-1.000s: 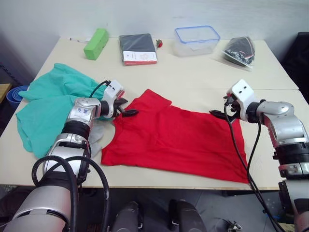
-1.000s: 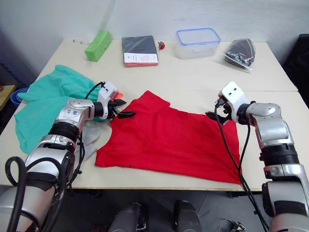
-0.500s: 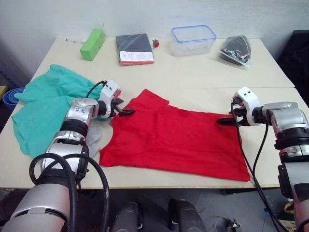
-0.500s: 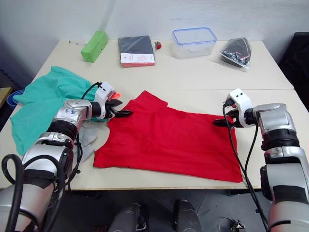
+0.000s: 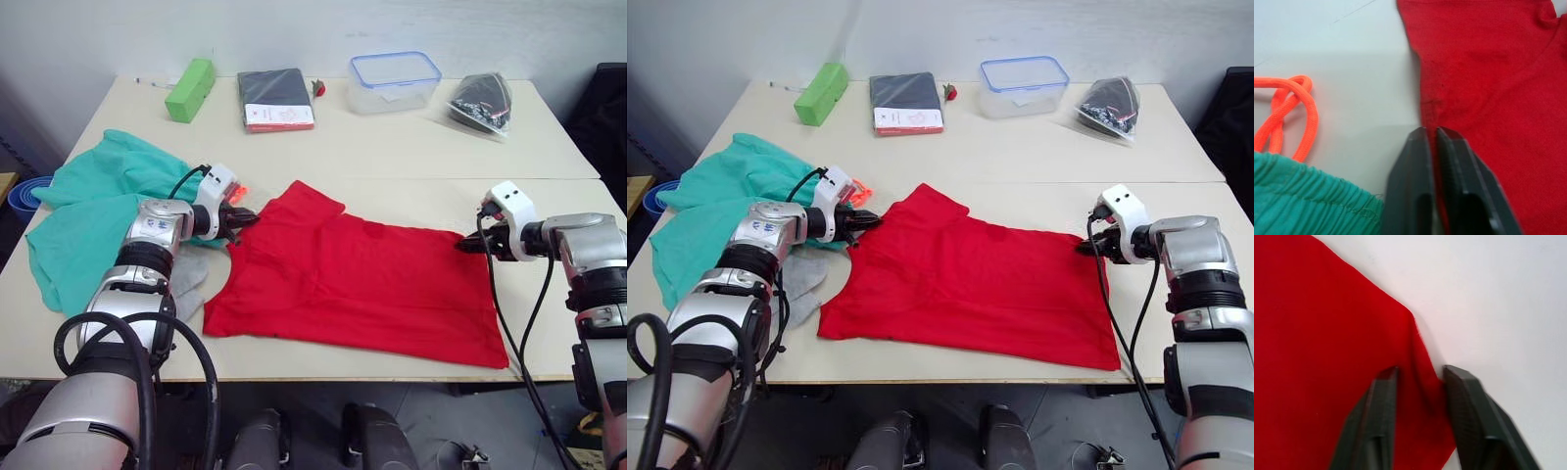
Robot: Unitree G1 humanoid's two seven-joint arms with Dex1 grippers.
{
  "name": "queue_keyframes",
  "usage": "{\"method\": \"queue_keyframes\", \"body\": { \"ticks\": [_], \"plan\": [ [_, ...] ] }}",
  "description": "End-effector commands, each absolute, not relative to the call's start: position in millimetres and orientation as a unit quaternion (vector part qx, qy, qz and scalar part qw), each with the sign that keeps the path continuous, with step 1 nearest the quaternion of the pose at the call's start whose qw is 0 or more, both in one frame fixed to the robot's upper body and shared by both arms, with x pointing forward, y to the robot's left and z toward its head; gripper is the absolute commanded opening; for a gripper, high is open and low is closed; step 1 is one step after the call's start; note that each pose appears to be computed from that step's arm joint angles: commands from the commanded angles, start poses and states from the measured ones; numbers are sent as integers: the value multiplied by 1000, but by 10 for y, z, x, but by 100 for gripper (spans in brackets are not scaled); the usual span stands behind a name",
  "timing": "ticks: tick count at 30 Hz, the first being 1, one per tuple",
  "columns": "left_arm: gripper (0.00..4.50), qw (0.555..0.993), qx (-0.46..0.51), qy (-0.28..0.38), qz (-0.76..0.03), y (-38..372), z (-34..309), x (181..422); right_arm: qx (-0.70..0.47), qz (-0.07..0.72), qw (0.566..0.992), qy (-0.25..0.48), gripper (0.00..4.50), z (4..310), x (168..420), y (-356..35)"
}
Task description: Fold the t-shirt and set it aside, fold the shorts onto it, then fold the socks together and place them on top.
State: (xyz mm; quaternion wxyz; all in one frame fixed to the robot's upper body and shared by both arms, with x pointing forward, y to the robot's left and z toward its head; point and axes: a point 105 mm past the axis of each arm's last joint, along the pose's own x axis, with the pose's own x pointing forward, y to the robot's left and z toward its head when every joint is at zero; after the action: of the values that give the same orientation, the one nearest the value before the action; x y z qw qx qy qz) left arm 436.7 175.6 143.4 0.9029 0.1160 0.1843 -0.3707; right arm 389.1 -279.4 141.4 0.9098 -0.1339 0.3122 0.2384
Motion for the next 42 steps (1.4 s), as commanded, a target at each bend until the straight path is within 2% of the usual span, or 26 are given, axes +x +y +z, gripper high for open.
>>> {"method": "queue_keyframes", "body": {
  "ticks": [1, 9, 15, 21, 27, 33, 38, 42],
  "plan": [
    [0, 906, 118, 173, -369, 1815, 1517, 4367, -138, 228, 915, 303, 11, 1471, 3865, -2866],
    [0, 902, 122, 160, -381, 1725, 1587, 4385, -147, 230, 918, 287, 5, 1498, 3855, -2854],
    [0, 900, 140, 88, -404, 1655, 1825, 4394, -164, 275, 928, 189, 5, 1787, 3846, -2674],
    [0, 857, 226, 26, -461, 1614, 1886, 4217, -259, 315, 908, 97, 5, 1948, 3664, -2682],
    [0, 823, 344, 2, -451, 1788, 1740, 4053, -325, 317, 889, 49, 5, 1888, 3444, -2832],
    [0, 841, 361, -36, -401, 1970, 1779, 4009, -384, 336, 860, 2, 5, 1792, 3257, -2807],
    [0, 833, 389, -80, -385, 1927, 1835, 3954, -459, 379, 803, -29, 5, 1621, 3078, -2669],
    [0, 781, 480, -134, -376, 1805, 1827, 3801, -538, 391, 745, -50, 5, 1460, 2940, -2691]
  ]
}}
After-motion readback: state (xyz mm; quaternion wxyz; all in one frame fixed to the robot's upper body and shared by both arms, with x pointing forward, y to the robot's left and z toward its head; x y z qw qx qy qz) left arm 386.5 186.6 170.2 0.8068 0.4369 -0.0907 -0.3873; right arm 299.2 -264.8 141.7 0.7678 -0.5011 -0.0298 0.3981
